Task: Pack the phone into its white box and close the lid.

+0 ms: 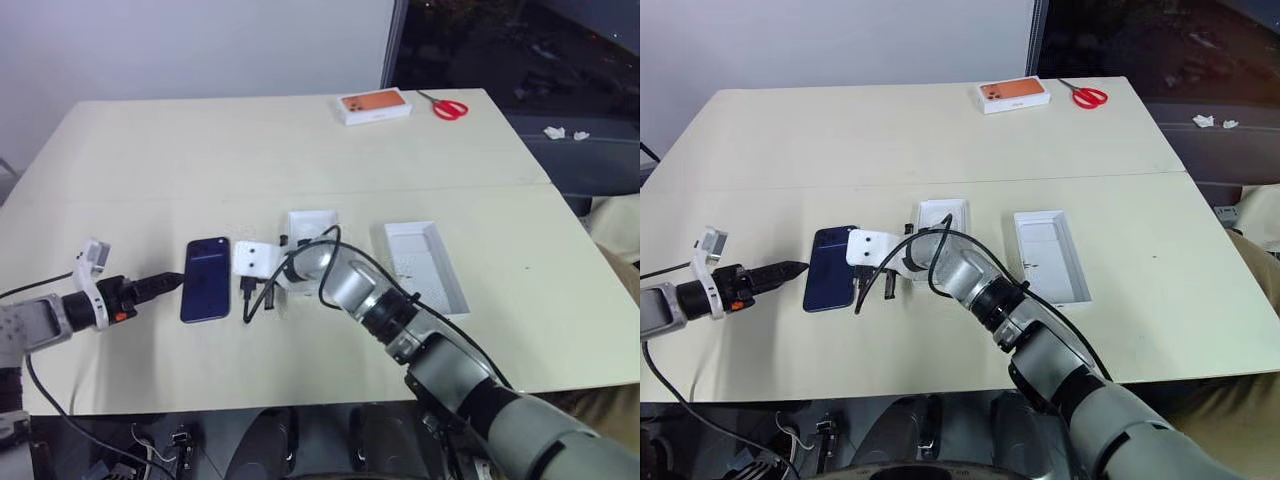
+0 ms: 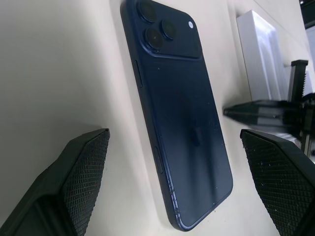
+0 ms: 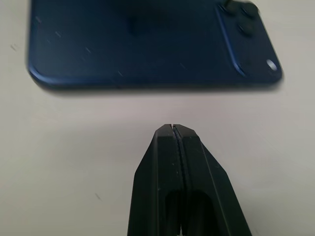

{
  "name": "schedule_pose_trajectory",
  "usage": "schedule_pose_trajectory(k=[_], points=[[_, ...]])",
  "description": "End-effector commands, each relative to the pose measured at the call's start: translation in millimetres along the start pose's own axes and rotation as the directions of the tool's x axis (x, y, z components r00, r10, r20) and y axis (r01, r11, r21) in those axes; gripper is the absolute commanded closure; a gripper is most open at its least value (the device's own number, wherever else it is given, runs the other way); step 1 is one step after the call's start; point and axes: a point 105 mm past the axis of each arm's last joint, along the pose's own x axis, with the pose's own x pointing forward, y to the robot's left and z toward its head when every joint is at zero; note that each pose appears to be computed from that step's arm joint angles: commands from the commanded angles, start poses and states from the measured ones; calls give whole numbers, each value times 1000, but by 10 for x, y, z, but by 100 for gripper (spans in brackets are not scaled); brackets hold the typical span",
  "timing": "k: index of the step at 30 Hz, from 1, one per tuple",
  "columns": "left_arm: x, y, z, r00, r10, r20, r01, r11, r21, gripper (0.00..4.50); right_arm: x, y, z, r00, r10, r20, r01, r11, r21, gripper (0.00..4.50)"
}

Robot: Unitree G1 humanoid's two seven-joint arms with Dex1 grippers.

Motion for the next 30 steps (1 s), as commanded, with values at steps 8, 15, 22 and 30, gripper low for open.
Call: schedule_pose_trajectory(k=[8, 15, 22, 30], points=[[680, 15, -638, 980, -47, -191, 18, 988, -150, 0, 59, -26, 87, 1000, -5, -9, 5, 999, -46, 447], [772, -172, -698, 966, -133, -223, 92, 979, -184, 0, 35, -88, 61, 999, -37, -14, 36, 999, -36, 447], [771, -308, -643, 957, -212, -196, 160, 955, -249, 0, 16, -123, 9, 998, -54, -27, 53, 998, -46, 447], [704, -168, -596, 975, -152, -163, 109, 962, -250, 0, 1, -136, -2, 998, -59, -29, 57, 996, -64, 447]])
